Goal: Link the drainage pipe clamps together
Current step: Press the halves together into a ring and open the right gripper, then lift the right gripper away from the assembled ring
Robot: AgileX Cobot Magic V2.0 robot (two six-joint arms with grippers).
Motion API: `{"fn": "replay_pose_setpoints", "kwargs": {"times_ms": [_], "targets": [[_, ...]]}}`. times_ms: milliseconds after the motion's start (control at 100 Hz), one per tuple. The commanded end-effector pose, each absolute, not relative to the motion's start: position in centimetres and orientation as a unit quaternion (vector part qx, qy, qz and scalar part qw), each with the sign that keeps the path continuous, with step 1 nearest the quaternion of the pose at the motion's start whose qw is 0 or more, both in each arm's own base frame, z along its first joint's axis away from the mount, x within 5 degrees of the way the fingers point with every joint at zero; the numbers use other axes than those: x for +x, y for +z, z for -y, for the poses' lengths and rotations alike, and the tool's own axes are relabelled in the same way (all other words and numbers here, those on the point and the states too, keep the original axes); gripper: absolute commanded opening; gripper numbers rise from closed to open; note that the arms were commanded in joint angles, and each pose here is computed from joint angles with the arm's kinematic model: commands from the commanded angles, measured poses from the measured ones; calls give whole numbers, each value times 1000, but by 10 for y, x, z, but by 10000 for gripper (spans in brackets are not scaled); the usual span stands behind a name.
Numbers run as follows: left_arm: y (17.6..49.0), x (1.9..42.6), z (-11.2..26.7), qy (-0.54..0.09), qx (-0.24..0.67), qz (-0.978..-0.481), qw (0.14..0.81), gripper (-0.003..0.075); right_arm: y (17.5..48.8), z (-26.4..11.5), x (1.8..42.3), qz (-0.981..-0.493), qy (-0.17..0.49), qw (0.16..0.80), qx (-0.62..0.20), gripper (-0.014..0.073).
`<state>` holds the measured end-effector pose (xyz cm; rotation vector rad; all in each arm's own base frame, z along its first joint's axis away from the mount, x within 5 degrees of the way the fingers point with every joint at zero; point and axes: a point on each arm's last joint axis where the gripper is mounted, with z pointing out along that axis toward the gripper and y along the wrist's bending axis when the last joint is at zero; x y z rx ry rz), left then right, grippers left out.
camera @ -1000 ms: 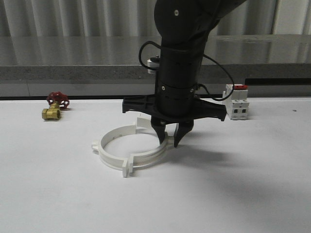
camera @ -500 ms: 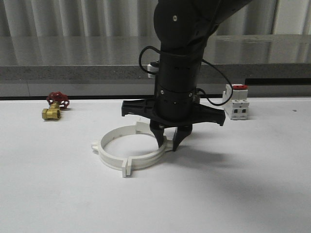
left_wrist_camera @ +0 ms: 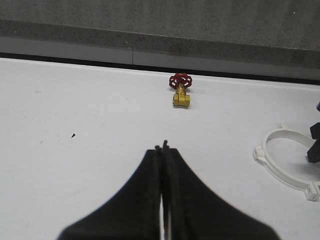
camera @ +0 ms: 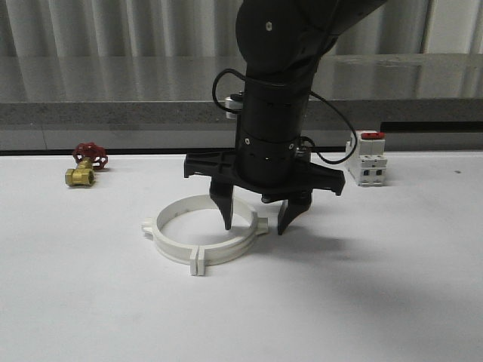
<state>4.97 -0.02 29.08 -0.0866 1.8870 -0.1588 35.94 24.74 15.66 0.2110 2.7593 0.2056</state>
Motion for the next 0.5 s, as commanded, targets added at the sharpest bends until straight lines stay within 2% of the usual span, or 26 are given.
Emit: {"fn": "replay_pose_setpoints", "kwargs": {"times_ms": [0, 250, 490], "targets": [[304, 51, 1, -78, -35, -783, 616, -20, 183, -248, 362, -970, 95, 214, 72, 497], [304, 51, 1, -78, -35, -783, 616, -20, 196, -247, 361, -968, 98, 228, 45, 497], [304, 51, 1, -78, -35, -783, 616, -20, 238, -236, 360, -953, 108, 283, 15, 497]]}}
